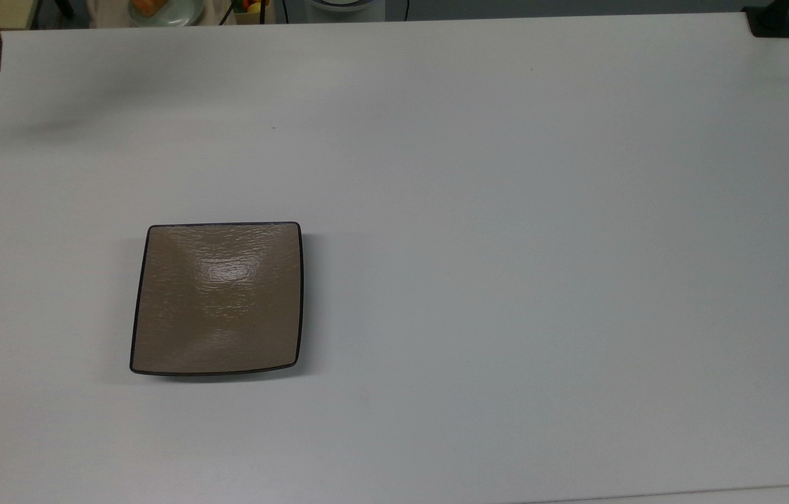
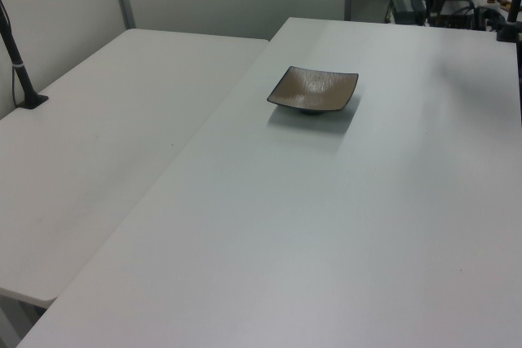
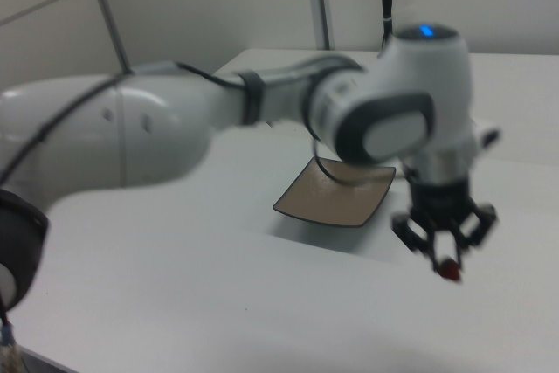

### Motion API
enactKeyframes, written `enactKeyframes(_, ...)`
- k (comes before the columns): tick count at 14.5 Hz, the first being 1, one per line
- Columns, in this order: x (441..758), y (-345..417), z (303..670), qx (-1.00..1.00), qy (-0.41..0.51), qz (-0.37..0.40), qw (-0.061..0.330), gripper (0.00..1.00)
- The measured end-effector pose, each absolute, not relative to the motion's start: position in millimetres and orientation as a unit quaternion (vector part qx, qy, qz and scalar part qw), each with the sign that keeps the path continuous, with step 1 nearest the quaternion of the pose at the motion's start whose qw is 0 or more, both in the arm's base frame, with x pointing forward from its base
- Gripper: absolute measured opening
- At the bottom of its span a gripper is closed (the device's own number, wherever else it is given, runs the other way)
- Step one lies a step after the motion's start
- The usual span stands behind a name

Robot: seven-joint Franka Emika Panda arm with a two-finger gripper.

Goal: Strawberries on a ceramic plate
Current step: 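Lift the held strawberry and carry it toward the square plate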

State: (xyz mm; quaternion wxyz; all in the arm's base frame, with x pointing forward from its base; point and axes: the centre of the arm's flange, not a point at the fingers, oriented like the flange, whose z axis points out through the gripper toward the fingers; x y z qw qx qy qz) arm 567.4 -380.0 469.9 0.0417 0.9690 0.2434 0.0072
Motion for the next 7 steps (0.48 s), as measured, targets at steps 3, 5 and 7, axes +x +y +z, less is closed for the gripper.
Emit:
enactKeyframes(3,572.4,-321.4,519.6,0.967,0.254,0.002,0.03,0.3)
enactKeyframes(5,571.2,-274.0,557.3,0.963,0.267,0.0,0.024,0.3)
enactKeyframes(7,566.1,-237.3,588.1,0.96,0.28,0.003,0.024,0.3)
